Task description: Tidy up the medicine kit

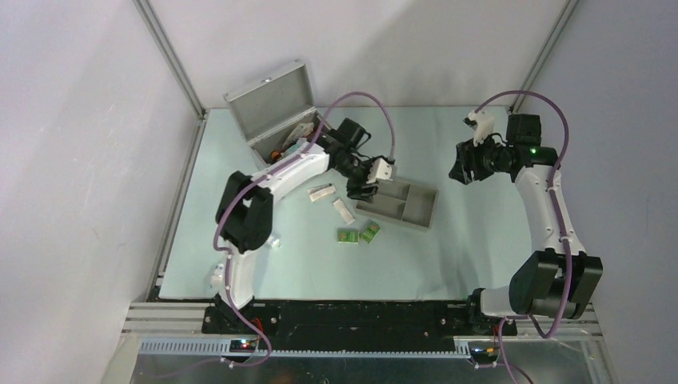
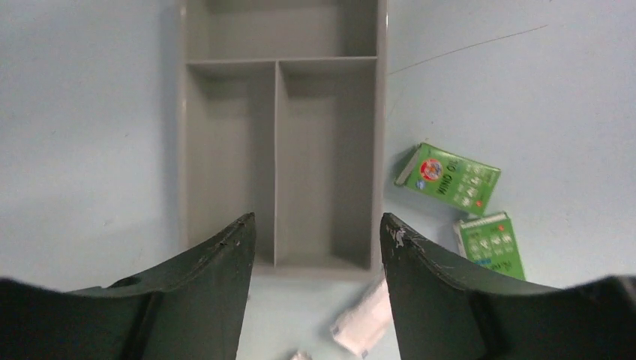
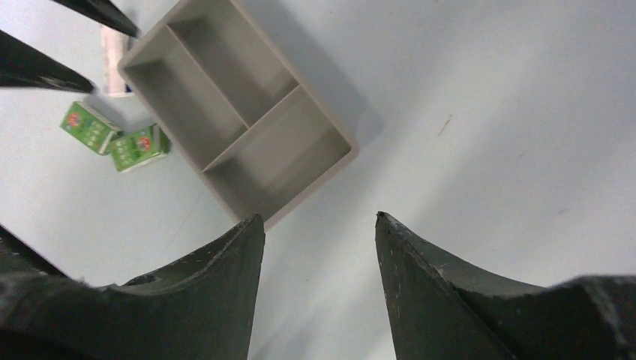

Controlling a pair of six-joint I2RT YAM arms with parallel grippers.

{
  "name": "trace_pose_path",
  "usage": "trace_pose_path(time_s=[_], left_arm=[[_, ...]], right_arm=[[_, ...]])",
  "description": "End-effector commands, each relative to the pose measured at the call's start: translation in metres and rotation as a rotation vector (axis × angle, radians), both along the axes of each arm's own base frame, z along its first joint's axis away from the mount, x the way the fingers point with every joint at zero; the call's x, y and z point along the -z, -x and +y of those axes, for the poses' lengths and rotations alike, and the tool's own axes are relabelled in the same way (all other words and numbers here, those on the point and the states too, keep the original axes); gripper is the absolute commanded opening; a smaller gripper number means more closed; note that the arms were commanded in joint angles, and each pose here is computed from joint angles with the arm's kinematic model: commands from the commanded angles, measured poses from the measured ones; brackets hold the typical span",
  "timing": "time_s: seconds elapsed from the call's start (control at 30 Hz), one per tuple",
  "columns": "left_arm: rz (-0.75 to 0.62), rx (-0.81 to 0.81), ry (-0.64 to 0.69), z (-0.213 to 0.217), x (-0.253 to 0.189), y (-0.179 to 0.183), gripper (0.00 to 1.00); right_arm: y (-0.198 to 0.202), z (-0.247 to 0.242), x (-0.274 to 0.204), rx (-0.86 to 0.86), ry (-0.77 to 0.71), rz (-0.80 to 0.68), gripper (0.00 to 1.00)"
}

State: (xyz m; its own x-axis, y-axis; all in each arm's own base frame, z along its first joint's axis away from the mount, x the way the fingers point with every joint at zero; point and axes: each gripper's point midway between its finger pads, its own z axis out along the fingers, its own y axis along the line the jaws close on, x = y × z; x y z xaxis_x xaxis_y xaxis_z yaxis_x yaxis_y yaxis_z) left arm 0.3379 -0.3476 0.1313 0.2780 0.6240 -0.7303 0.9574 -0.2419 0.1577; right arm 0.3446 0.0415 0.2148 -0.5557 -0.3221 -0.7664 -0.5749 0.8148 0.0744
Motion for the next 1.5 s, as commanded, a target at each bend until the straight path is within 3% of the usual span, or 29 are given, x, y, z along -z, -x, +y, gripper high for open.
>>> trace_pose_path(time_s=[0.0,0.2,0.4,0.67,0.93,1.1,1.17,1.2,1.27,1.47], left_arm=[[-0.067,0.065,-0.006,-0.025,0.014,-0.011,0.64],[-0.093,0.049,-0.089,-0.049,0.041,-0.019,0.55],[-0.181,-0.015,-0.188,-0.061,0.060,-0.045,0.53],[-0.237,0.110,-0.318,-0.047,0.086,-0.028,0.52],[-0.255,0.183,-0.381,-0.038,0.097,-0.020,0.31],[-0.241,0.201,-0.363,-0.040,0.093,-0.016,0.23],[-0.240,0.203,-0.343,-0.043,0.089,-0.017,0.15],[-0.238,0.201,-0.334,-0.044,0.087,-0.018,0.05],[-0.215,0.192,-0.274,-0.050,0.076,-0.020,0.01],[-0.188,0.065,-0.056,-0.068,-0.007,-0.042,0.00]], right_arm=[[0.007,0.015,-0.019,0.036,-0.123,0.006,0.60],[0.012,0.022,-0.026,0.014,-0.166,-0.009,0.58],[0.012,0.022,-0.029,0.021,-0.196,-0.017,0.57],[0.010,0.009,-0.029,0.037,-0.195,-0.029,0.56],[0.008,0.004,-0.023,0.049,-0.206,-0.007,0.55],[0.005,0.000,-0.017,0.061,-0.195,0.007,0.55],[0.005,-0.002,-0.014,0.069,-0.193,0.017,0.54],[0.004,-0.003,-0.012,0.072,-0.192,0.023,0.54],[0.004,-0.005,-0.009,0.084,-0.191,0.036,0.54],[-0.005,-0.017,-0.011,0.118,-0.168,0.015,0.54]])
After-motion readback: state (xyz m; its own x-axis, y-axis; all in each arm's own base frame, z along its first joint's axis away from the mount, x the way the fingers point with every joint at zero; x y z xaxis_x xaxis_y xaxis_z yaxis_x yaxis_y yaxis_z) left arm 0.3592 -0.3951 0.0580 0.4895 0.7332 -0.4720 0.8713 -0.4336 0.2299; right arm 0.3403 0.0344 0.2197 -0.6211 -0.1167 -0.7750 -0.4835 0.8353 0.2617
